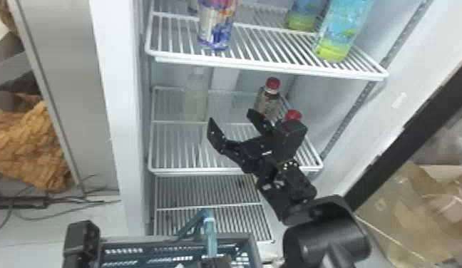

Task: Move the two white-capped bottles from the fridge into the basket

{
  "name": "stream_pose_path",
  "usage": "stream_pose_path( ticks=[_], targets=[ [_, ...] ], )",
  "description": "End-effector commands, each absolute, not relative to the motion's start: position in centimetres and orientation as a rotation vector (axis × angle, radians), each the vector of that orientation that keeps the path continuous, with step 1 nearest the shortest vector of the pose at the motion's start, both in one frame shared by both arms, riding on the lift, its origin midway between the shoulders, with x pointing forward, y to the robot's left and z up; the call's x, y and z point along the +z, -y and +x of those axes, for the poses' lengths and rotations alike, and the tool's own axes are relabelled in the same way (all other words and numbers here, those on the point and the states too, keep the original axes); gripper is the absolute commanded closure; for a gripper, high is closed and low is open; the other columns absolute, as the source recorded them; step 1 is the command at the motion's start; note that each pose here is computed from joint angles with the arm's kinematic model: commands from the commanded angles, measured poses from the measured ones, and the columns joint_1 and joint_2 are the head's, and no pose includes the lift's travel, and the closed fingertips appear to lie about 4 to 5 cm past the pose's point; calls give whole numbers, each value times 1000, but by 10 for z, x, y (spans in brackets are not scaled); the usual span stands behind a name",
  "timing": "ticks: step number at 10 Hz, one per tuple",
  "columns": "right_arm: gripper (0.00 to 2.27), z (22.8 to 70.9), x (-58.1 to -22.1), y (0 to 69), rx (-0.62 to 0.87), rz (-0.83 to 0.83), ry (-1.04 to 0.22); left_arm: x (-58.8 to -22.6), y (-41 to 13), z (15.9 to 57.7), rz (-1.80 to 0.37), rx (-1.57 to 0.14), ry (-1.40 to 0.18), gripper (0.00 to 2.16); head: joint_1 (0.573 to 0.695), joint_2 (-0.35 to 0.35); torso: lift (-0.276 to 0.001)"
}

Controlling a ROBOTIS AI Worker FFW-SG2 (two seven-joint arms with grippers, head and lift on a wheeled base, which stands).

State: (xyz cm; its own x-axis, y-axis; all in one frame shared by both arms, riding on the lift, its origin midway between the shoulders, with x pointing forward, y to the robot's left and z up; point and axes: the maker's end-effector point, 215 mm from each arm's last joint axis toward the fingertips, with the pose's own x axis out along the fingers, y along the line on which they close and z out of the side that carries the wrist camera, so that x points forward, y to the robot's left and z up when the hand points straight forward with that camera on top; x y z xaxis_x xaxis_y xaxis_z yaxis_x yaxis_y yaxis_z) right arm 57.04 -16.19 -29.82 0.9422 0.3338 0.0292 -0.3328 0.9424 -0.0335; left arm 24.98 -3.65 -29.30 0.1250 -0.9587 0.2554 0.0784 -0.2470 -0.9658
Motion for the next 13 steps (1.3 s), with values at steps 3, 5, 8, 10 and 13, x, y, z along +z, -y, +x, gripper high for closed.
stream_pose_path(
  ticks=[3,5,8,10,13],
  targets=[
    [122,610,-319,152,371,-18,11,-292,39,250,-1405,-1326,-936,1118,695,-257,-260],
    [122,622,-313,139,395,-26,23,-292,40,250,-1405,-1328,-936,1118,695,-246,-260],
    [122,637,-308,128,410,-26,26,-289,42,251,-1411,-1334,-931,1118,695,-218,-260],
    [122,648,-312,123,403,-34,11,-290,42,251,-1413,-1333,-934,1118,695,-212,-260],
    [124,665,-313,116,395,-49,5,-288,44,253,-1411,-1339,-932,1118,695,-200,-260]
  ],
)
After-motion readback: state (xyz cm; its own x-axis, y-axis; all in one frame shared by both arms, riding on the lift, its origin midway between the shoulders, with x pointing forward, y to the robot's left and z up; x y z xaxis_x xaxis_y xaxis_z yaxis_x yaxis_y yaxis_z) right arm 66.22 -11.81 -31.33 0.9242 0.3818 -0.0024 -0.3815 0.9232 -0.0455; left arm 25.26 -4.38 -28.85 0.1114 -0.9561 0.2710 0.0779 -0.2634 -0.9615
